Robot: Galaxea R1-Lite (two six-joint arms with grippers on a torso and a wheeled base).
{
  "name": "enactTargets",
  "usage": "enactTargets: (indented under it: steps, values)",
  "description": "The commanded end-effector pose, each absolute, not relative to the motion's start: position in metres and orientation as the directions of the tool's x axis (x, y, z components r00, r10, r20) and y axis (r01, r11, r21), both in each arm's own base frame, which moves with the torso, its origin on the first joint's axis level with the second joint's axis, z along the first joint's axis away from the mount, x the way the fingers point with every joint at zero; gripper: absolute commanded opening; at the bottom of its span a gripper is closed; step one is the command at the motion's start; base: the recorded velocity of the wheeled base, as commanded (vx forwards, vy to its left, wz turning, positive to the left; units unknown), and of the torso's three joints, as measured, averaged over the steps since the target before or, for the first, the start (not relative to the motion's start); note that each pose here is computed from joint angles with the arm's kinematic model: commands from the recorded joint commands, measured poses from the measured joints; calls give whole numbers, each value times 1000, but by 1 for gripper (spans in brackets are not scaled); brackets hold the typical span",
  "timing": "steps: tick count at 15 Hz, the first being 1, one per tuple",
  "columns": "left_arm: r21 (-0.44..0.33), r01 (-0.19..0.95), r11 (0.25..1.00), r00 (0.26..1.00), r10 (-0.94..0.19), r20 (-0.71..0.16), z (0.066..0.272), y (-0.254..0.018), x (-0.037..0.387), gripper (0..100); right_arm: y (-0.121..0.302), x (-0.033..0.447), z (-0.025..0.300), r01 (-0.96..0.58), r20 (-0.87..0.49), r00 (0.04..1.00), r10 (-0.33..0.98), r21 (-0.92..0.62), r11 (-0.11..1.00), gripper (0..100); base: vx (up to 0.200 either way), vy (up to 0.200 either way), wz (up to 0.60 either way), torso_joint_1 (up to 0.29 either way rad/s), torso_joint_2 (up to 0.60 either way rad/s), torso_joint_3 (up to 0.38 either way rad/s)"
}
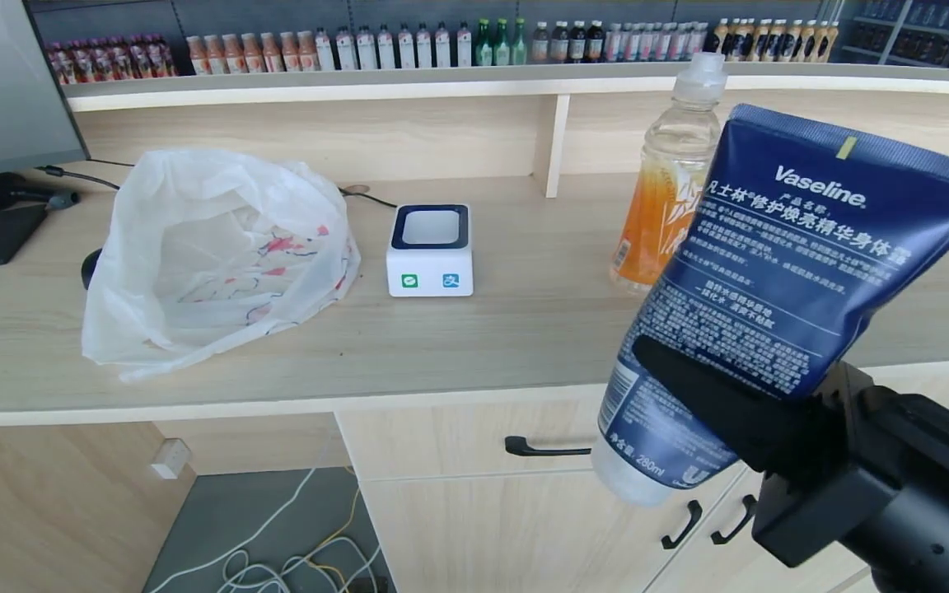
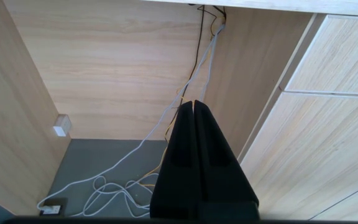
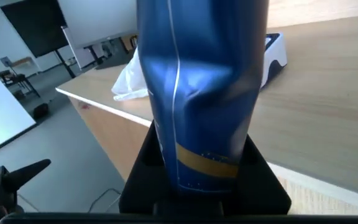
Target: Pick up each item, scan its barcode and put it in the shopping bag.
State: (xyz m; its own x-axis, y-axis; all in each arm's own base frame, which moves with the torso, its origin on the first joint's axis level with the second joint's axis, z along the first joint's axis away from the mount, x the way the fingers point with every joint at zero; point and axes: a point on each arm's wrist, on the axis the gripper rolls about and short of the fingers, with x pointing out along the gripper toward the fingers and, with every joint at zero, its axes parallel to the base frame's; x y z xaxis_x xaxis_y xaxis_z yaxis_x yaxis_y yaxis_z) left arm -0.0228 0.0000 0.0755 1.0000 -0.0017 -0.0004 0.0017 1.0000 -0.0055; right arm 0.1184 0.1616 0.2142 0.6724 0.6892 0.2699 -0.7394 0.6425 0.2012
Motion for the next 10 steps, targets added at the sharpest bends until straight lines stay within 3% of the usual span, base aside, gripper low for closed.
enactTargets:
  steps: [1, 3, 5, 10]
  values:
    - [-6, 2, 1000, 1000, -2, 0, 75, 0, -23, 0, 160, 127, 222, -768, 300, 641, 707, 265, 584, 0, 0, 0, 0, 0, 0, 0]
    - [-6, 2, 1000, 1000, -2, 0, 75, 0, -23, 0, 154, 149, 222, -799, 295, 601, 743, 265, 540, 0, 0, 0, 0, 0, 0, 0]
    - [-6, 2, 1000, 1000, -2, 0, 75, 0, -23, 0, 138, 185, 227, -874, 282, 481, 830, 220, 432, 0, 0, 0, 0, 0, 0, 0]
    - [-6, 2, 1000, 1000, -2, 0, 75, 0, -23, 0, 139, 206, 239, -950, 273, 289, 918, 201, 240, 0, 0, 0, 0, 0, 0, 0]
